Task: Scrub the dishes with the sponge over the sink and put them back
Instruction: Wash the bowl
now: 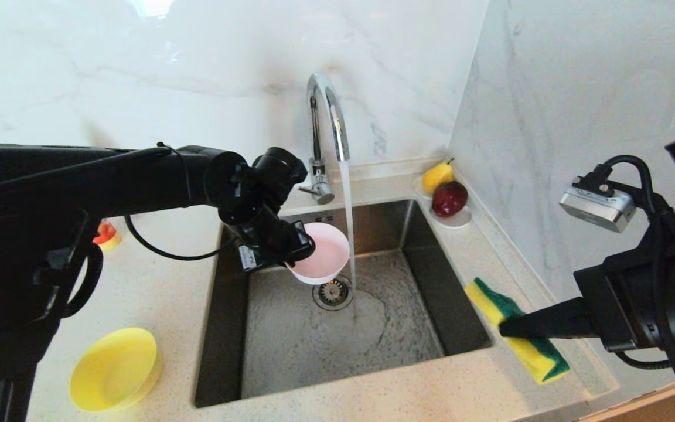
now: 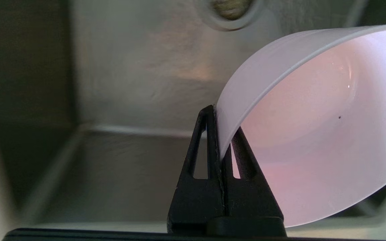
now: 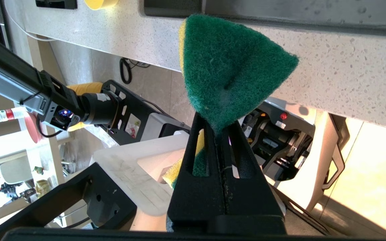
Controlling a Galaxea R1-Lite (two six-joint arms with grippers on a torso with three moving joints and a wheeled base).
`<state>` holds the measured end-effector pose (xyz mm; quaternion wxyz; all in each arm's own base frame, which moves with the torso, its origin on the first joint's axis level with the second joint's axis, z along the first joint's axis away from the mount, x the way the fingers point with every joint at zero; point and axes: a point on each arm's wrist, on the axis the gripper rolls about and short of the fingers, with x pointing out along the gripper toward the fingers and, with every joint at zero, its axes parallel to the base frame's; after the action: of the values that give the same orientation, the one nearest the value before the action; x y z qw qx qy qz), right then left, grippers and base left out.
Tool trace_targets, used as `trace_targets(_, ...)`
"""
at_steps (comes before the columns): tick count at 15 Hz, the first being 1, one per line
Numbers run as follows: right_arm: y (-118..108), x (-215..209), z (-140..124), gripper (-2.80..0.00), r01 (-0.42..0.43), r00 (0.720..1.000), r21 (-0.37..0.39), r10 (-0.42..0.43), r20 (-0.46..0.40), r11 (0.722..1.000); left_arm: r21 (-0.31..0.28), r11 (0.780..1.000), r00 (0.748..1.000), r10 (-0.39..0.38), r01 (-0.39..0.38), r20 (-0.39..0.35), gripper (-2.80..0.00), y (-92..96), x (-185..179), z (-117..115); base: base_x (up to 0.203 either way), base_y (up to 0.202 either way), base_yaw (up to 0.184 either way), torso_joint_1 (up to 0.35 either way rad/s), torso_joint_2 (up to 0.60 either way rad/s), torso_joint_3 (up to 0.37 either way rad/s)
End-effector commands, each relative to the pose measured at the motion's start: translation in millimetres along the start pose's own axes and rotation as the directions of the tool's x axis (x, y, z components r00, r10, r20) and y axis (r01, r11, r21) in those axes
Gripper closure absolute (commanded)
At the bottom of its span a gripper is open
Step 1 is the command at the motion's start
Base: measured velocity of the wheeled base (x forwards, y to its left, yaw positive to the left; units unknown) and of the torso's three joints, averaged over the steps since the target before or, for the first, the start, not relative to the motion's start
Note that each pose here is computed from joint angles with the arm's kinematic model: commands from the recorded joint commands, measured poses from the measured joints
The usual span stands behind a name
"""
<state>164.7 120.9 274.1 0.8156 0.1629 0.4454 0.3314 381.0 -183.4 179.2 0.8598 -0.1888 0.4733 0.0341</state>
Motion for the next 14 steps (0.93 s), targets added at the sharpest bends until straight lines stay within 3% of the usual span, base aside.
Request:
trace_targets(1,1,-1,-1,0.0,-0.004,1.0,0.001,0.004,0.001,1.0,0.013,1.0,1.0,0.0,0.0,-0.022,0.0,-10.7,16,-12,0.0,0.0,0.0,0.0,0.0,0.0)
trace_targets(6,2,-6,-2,0.0,-0.009,1.0,-0.004,0.009,0.011,1.0,0.012,1.0,1.0,-0.014,0.015,-0.02,0.0,-17.5,28,-18,0.0,0.0,0.0,0.0,0.0,0.0)
trace_targets(14,3,-12,-4,0.0,-0.016,1.0,-0.011,0.016,0.024,1.0,-0.03,0.996,0.994,-0.086,0.088,0.061,0.0,-27.1,58,-14,0.0,0.0,0.0,0.0,0.0,0.0)
